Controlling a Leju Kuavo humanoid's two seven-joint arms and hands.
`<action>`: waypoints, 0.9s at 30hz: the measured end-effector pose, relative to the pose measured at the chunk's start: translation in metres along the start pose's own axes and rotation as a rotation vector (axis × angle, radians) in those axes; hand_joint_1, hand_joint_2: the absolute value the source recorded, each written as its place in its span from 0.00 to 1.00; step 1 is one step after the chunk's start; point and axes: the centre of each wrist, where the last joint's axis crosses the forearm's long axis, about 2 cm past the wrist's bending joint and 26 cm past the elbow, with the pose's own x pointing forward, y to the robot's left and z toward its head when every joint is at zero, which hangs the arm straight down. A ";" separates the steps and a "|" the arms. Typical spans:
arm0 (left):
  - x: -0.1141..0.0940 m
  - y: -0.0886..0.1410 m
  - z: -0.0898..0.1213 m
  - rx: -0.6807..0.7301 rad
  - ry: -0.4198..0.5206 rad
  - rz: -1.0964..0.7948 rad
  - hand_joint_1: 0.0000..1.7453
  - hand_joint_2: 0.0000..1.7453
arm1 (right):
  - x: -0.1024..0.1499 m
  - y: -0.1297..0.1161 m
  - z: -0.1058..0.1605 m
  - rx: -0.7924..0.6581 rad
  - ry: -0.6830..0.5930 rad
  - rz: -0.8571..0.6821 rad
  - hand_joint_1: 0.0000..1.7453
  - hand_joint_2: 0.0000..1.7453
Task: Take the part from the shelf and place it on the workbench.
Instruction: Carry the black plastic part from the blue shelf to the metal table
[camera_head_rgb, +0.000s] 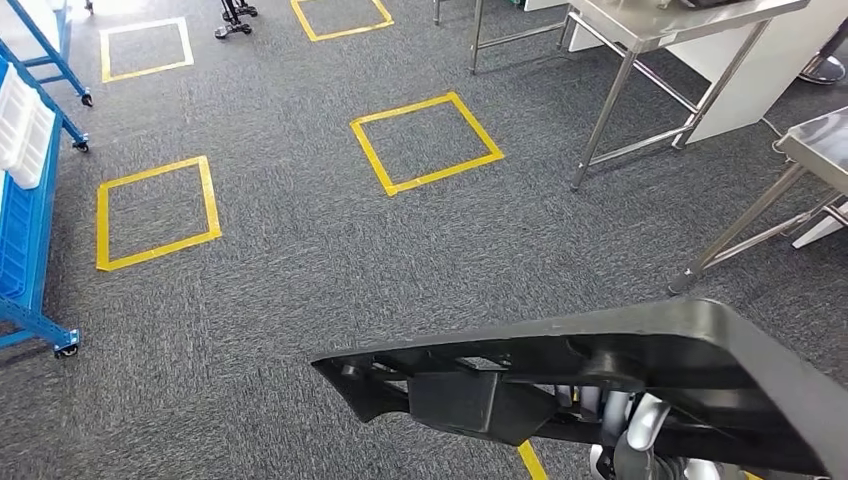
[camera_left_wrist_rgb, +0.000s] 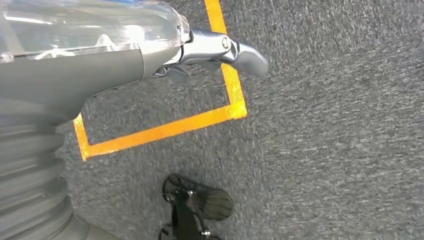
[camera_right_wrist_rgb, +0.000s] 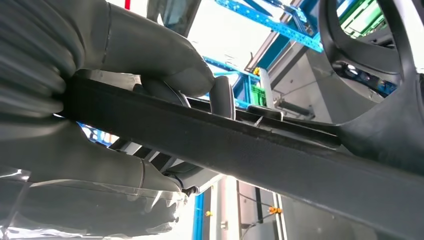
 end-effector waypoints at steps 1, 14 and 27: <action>0.001 0.000 0.000 -0.001 -0.002 -0.003 0.00 1.00 | 0.000 0.000 -0.001 -0.004 -0.003 -0.002 0.97 1.00; 0.006 0.003 -0.003 -0.016 -0.023 -0.026 0.00 1.00 | -0.001 -0.008 0.005 0.028 0.018 -0.037 0.97 1.00; 0.015 -0.008 -0.005 -0.035 -0.025 -0.048 0.00 1.00 | -0.016 0.004 0.019 0.054 0.094 -0.088 0.97 1.00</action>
